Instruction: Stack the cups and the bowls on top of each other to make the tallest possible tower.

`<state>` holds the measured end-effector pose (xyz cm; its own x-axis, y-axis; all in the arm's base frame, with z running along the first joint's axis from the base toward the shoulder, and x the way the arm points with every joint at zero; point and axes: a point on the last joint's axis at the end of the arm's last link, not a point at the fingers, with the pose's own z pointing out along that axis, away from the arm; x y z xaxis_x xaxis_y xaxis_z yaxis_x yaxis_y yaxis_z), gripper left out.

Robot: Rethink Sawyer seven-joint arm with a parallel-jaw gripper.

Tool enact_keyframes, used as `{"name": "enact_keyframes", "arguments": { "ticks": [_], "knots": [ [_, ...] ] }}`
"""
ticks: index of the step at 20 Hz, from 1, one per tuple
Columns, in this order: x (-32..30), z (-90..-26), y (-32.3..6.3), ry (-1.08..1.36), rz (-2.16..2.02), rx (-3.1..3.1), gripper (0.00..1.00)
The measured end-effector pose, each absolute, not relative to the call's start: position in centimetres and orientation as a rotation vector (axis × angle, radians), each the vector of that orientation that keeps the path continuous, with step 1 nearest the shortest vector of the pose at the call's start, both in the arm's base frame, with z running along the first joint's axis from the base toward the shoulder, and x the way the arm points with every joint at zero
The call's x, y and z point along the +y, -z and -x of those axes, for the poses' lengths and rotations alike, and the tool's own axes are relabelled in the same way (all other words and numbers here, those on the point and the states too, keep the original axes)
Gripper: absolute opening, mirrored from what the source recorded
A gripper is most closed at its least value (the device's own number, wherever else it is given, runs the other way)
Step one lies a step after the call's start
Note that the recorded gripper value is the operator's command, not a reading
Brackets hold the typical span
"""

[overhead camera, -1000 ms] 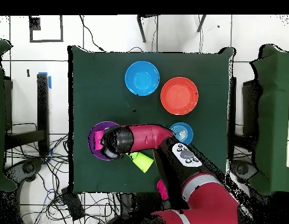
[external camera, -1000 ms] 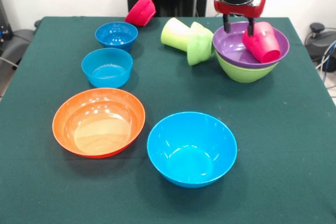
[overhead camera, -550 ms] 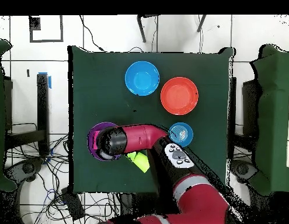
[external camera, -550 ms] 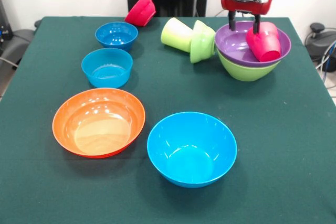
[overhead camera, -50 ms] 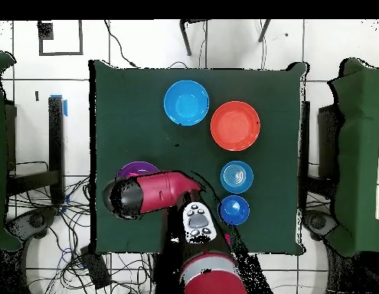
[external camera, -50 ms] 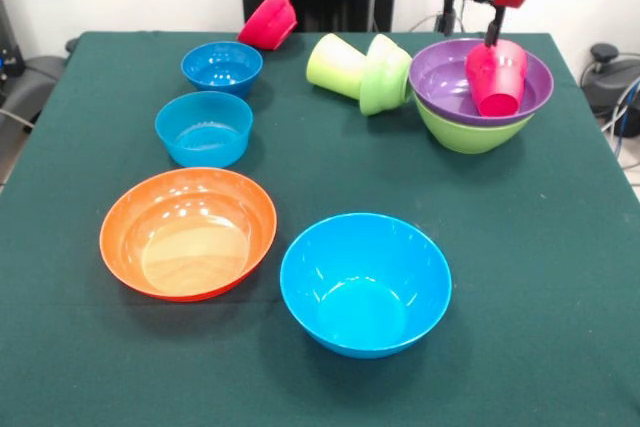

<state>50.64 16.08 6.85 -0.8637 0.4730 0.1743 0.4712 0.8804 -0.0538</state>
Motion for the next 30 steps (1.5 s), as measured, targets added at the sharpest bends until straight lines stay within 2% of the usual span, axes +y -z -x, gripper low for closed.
{"name": "enact_keyframes", "arguments": {
  "ticks": [10, 30],
  "knots": [
    [13.1, -51.8, -8.4, -0.056, 0.989, -2.836, 1.00],
    [11.7, -51.6, -8.3, -0.009, 1.038, -2.784, 1.00]
  ]
}}
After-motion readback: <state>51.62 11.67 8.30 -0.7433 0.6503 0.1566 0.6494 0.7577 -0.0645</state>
